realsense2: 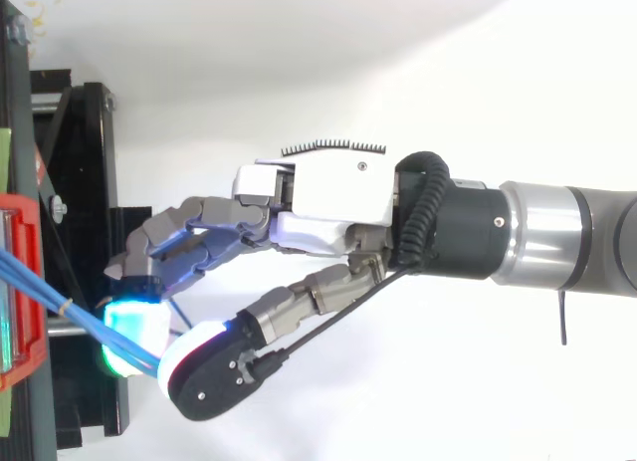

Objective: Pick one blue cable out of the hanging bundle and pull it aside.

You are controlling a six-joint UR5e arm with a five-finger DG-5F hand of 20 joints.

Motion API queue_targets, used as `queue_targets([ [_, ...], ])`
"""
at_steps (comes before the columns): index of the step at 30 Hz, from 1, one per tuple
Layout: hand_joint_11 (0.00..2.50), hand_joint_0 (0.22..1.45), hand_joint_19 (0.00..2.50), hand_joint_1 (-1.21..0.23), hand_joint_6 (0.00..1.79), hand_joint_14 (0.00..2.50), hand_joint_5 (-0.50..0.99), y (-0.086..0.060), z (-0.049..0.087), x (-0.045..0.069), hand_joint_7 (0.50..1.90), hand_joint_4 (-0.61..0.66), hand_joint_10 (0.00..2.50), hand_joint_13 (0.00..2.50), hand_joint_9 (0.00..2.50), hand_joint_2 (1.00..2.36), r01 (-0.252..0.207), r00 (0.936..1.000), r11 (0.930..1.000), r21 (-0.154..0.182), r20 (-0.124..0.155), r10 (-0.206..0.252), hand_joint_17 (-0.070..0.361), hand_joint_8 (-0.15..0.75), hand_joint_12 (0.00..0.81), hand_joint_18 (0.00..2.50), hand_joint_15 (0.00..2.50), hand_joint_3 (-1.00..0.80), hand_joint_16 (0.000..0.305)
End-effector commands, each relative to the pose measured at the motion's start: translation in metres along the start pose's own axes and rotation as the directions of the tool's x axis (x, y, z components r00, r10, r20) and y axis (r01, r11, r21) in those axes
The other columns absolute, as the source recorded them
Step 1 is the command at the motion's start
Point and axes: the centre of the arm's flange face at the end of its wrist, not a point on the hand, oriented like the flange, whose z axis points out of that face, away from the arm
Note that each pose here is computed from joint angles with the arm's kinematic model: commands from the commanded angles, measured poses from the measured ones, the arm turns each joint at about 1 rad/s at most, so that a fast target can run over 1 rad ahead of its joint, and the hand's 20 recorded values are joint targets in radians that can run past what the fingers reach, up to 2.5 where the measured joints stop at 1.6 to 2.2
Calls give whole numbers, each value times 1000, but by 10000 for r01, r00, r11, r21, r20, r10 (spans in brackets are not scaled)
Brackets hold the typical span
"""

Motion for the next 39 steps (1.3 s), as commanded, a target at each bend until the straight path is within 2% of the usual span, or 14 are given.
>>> queue_targets([
  [1, 173, 513, 278, -681, 615, 3, -95, 0, 0, 0, 1085, 171, 6, 312, 687, 1000, -53, 9998, 10000, -3, 173, 53, 117, 294, 334, 218, 90, -497, 52],
  [4, 179, 510, 277, -672, 568, 3, -86, -2, 0, 1, 1147, 173, 6, 312, 687, 1000, -45, 9999, 10000, 29, 163, 44, 117, 294, 336, 215, 89, -497, 52],
  [5, 174, 509, 277, -671, 556, 3, -84, -11, 0, 0, 1169, 177, 5, 313, 687, 1000, -31, 9998, 9999, 130, 180, 29, 118, 295, 337, 215, 93, -497, 52],
  [7, 177, 508, 285, -670, 546, 4, -84, -14, 0, 0, 1191, 185, 6, 317, 686, 1000, -46, 9998, 9999, 130, 180, 44, 118, 297, 338, 216, 98, -495, 52],
  [8, 173, 508, 284, -669, 543, 3, -84, -24, 1, -4, 1190, 183, 6, 318, 687, 1000, -66, 9996, 9996, 264, 266, 59, 118, 297, 338, 216, 94, -497, 52],
  [11, 179, 507, 283, -667, 538, 3, -83, -25, 1, -3, 1199, 181, 6, 318, 686, 1000, -168, 9994, 9993, 327, 312, 157, 119, 297, 339, 219, 91, -498, 53],
  [14, 177, 507, 283, -665, 529, 3, -82, -27, 0, -4, 1211, 191, 6, 318, 686, 1000, -65, 9995, 9988, 477, 320, 50, 119, 296, 339, 219, 94, -500, 53],
  [16, 173, 507, 295, -665, 527, 3, -81, -34, 0, -6, 1217, 191, 6, 319, 685, 1000, -61, 9994, 9985, 547, 348, 42, 119, 297, 339, 219, 95, -500, 53],
  [17, 183, 507, 290, -665, 524, 3, -81, -39, 9, -6, 1223, 185, 6, 322, 685, 1000, -109, 9995, 9987, 493, 310, 94, 119, 300, 340, 220, 99, -500, 53],
  [19, 184, 508, 291, -665, 522, 3, -81, -42, 15, -5, 1222, 185, 6, 323, 686, 1000, -171, 9995, 9986, 498, 283, 157, 119, 298, 339, 221, 95, -500, 53],
  [23, 178, 510, 296, -673, 520, 4, -81, -37, 16, -4, 1229, 183, 6, 331, 688, 1000, -151, 9995, 9983, 570, 296, 134, 118, 297, 340, 233, 101, -500, 53],
  [29, 192, 509, 312, -675, 521, 4, -81, -29, 17, -7, 1227, 187, 6, 341, 693, 1000, -66, 9993, 9948, 1020, 376, 28, 119, 298, 341, 248, 110, -500, 53],
  [33, 199, 507, 310, -671, 521, 4, -81, -22, 19, -6, 1226, 184, 6, 348, 695, 1000, -53, 9993, 9934, 1142, 367, 11, 118, 300, 343, 255, 119, -500, 53],
  [39, 195, 504, 319, -653, 522, 5, -81, -12, 24, -2, 1226, 183, 6, 361, 702, 1000, -59, 9996, 9943, 1067, 291, 28, 119, 300, 346, 271, 125, -500, 53],
])
